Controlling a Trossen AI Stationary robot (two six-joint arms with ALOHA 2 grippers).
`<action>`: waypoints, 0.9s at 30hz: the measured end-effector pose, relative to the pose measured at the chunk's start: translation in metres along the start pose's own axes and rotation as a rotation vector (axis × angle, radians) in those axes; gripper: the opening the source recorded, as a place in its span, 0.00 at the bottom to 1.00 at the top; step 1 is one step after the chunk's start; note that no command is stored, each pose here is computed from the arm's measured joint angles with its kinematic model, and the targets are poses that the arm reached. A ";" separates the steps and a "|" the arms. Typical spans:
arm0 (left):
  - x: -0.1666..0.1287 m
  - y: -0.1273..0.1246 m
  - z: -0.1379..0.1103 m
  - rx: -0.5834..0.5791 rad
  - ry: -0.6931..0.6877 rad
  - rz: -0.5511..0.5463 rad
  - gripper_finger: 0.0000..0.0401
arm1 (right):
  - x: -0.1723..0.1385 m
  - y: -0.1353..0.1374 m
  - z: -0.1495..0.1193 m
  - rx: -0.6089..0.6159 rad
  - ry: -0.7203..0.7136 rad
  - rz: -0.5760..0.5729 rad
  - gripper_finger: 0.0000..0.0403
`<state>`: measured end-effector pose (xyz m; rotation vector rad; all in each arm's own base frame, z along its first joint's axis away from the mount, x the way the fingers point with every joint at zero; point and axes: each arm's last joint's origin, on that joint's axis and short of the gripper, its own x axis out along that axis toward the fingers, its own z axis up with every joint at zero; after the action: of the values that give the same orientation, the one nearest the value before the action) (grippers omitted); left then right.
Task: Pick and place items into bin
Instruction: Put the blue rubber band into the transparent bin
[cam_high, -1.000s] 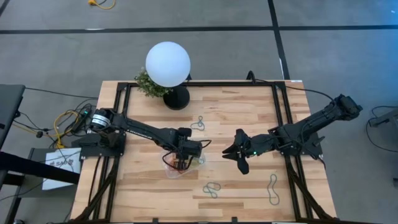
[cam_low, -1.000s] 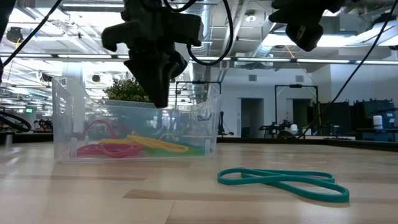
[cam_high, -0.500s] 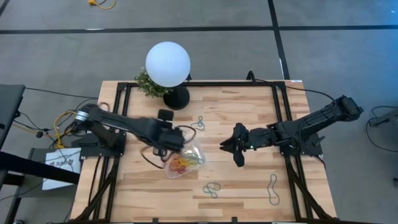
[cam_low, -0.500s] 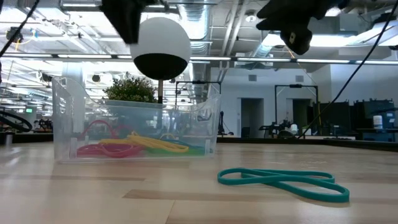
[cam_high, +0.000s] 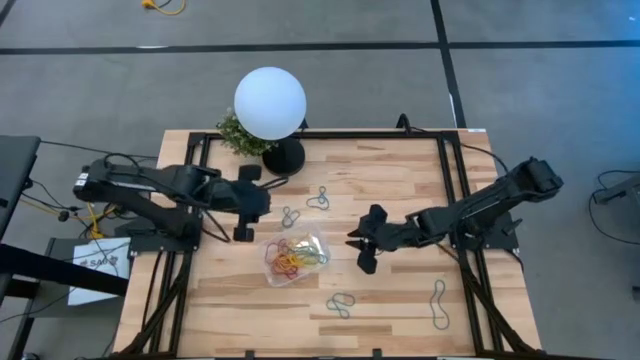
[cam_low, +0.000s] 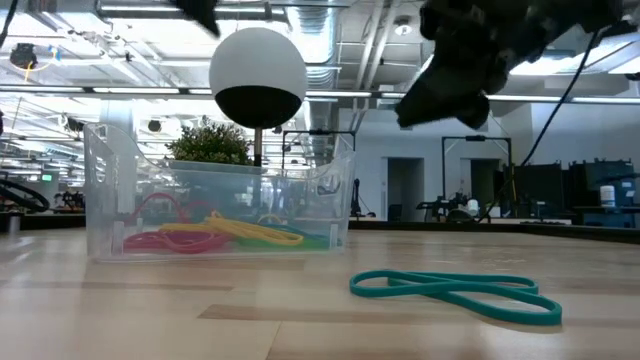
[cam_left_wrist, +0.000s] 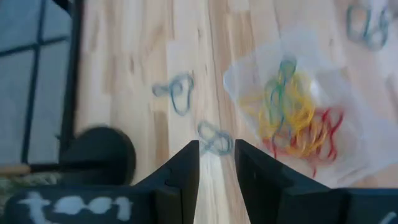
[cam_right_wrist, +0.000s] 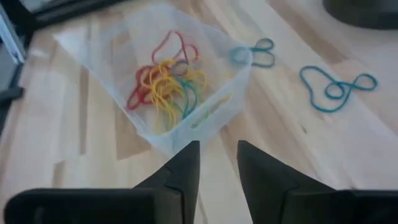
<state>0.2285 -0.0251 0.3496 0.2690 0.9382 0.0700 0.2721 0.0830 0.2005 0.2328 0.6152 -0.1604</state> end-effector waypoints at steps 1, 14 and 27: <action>0.008 0.000 -0.007 0.000 0.015 -0.007 0.23 | 0.002 0.001 -0.001 -0.005 0.010 -0.002 0.26; 0.082 -0.007 -0.072 -0.053 0.204 0.002 0.23 | -0.028 0.019 -0.012 0.345 0.596 -0.034 0.42; 0.084 -0.006 -0.074 -0.084 0.209 0.020 0.23 | -0.097 0.066 -0.083 0.677 0.921 -0.413 0.36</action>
<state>0.2184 -0.0013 0.2403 0.1955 1.1370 0.1578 0.1625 0.1763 0.2029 0.8585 1.5186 -0.6845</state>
